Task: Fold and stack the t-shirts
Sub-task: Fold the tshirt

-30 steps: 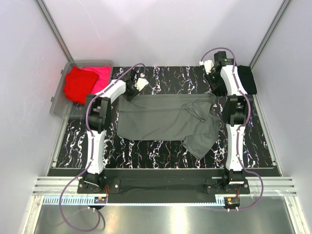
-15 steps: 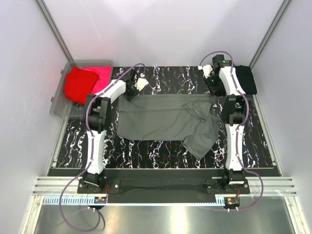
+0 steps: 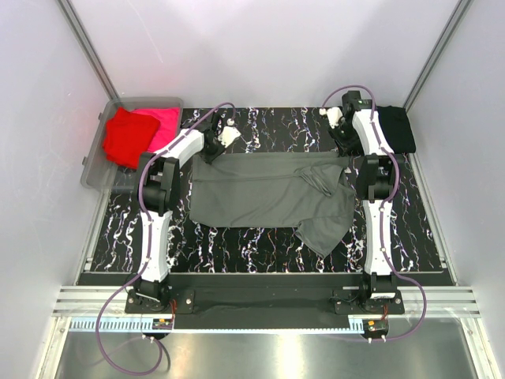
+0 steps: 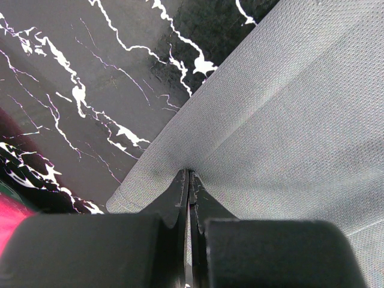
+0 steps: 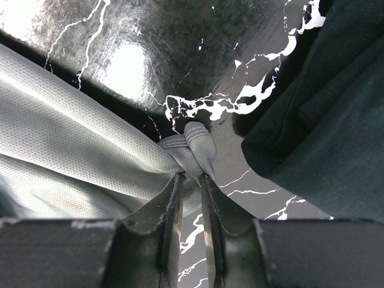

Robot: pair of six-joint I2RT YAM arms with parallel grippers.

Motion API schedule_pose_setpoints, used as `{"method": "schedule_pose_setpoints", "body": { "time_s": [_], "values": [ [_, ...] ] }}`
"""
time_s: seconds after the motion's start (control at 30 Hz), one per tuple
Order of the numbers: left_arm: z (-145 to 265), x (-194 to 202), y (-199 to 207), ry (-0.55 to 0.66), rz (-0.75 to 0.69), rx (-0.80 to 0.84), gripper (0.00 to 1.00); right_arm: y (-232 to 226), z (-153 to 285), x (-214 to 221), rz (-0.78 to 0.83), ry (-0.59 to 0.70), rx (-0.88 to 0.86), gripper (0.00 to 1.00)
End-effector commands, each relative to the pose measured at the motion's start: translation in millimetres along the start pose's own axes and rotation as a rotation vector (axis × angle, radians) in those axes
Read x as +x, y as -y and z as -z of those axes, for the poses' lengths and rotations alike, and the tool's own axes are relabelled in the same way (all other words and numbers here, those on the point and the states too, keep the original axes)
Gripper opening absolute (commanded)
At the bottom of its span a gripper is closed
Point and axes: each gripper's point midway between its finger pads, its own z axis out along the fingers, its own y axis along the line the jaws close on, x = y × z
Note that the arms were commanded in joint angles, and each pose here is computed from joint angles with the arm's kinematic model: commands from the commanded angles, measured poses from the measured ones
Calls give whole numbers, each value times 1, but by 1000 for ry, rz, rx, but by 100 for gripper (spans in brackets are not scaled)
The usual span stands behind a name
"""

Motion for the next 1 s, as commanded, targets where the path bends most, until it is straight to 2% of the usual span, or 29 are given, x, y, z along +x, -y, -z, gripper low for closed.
{"method": "schedule_pose_setpoints", "body": {
  "time_s": [0.0,0.43,0.63,0.73,0.97],
  "values": [
    [-10,6,9,-28,0,23,0,6,7,-16,23,43,41,25],
    [-9,5,8,-27,0,16,0,42,-1,7,-55,-34,180,26],
    [-10,12,-2,-52,0,-26,0,35,23,-1,-110,25,150,27],
    [-11,10,-3,-47,3,-26,0,47,40,-1,-169,70,155,28],
    [9,-14,-22,22,1,-85,0,49,73,-10,-194,130,173,29]
  ]
}}
